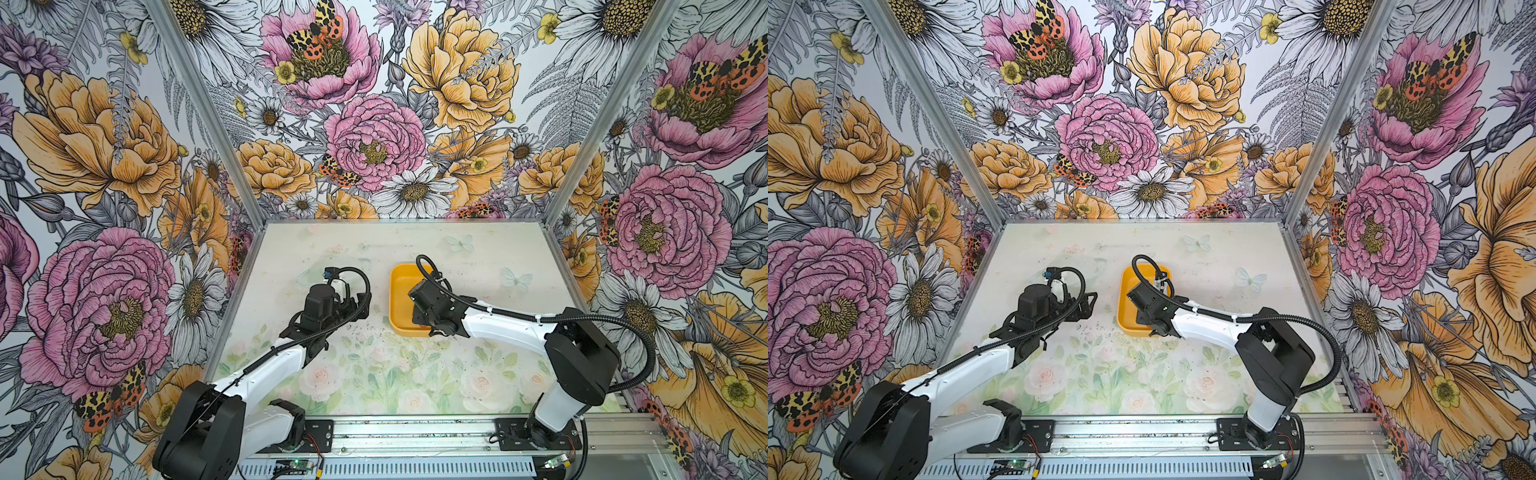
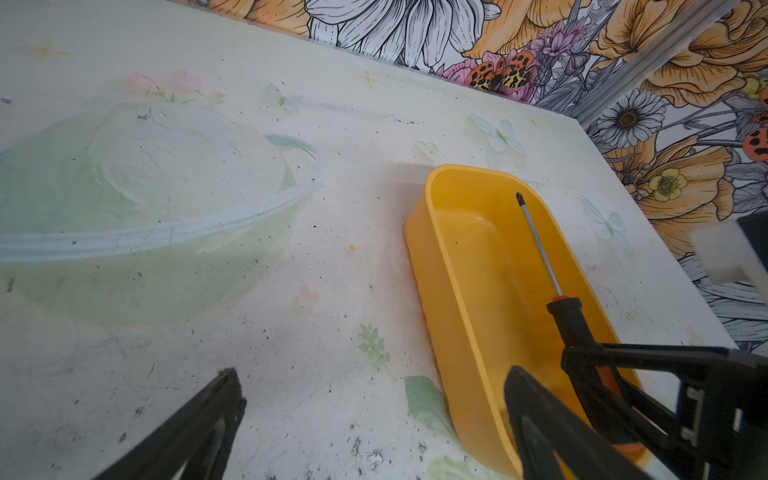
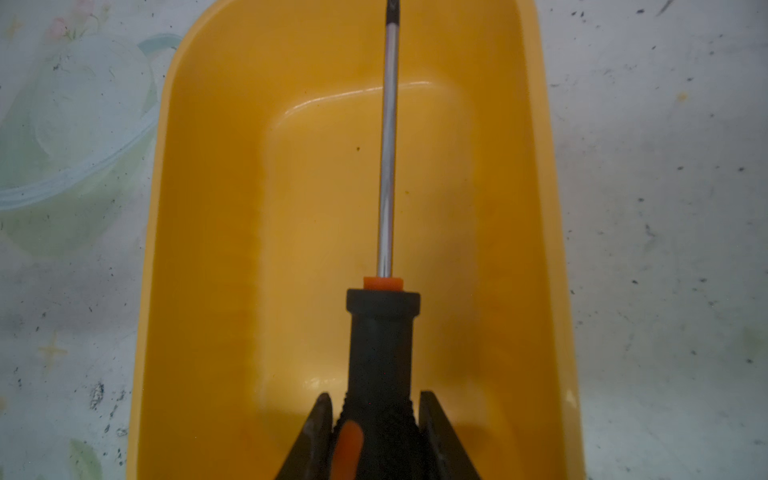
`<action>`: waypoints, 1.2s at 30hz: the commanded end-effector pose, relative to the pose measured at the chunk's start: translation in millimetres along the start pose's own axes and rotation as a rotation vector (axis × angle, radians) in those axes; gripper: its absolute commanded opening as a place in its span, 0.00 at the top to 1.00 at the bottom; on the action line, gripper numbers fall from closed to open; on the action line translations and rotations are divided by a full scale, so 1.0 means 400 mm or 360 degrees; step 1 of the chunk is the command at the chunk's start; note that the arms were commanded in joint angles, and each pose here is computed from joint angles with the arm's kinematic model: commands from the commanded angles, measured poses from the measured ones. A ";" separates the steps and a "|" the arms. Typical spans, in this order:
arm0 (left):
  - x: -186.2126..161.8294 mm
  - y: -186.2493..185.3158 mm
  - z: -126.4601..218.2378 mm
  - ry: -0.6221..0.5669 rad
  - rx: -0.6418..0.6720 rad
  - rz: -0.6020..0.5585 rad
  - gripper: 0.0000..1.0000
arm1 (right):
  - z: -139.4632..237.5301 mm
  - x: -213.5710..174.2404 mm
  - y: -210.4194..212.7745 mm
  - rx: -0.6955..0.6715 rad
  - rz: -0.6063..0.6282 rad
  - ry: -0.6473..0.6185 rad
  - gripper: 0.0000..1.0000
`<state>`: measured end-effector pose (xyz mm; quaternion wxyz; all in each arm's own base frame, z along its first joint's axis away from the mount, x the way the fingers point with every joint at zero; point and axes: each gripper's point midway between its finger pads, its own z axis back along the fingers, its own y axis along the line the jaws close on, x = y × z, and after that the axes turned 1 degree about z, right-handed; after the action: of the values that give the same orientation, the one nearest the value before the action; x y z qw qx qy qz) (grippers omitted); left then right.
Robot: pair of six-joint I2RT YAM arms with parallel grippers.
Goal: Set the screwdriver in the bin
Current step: 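Carry the screwdriver over the yellow bin with the right gripper, then lower the screwdriver into the bin and open the right gripper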
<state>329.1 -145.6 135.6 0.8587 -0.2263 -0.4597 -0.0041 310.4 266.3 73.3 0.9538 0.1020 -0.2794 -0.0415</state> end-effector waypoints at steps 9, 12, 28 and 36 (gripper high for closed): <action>0.002 -0.016 -0.008 0.0016 -0.0031 -0.0046 0.01 | -0.005 0.022 0.043 0.0012 -0.0005 0.0013 1.00; 0.001 -0.015 -0.010 0.0021 -0.0029 -0.0050 0.01 | -0.010 0.020 0.046 -0.0008 0.0003 0.0038 1.00; 0.002 -0.018 -0.011 0.0037 -0.0032 -0.0073 0.01 | -0.043 0.012 0.047 -0.0069 0.0007 0.0142 1.00; 0.005 -0.019 -0.009 0.0036 -0.0028 -0.0078 0.01 | -0.058 0.014 0.039 -0.0084 -0.0004 0.0189 1.00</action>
<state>329.4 -146.1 127.5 0.8677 -0.2146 -0.4480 -0.0155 321.9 283.4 58.7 0.9711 0.0769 -0.2235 -0.0346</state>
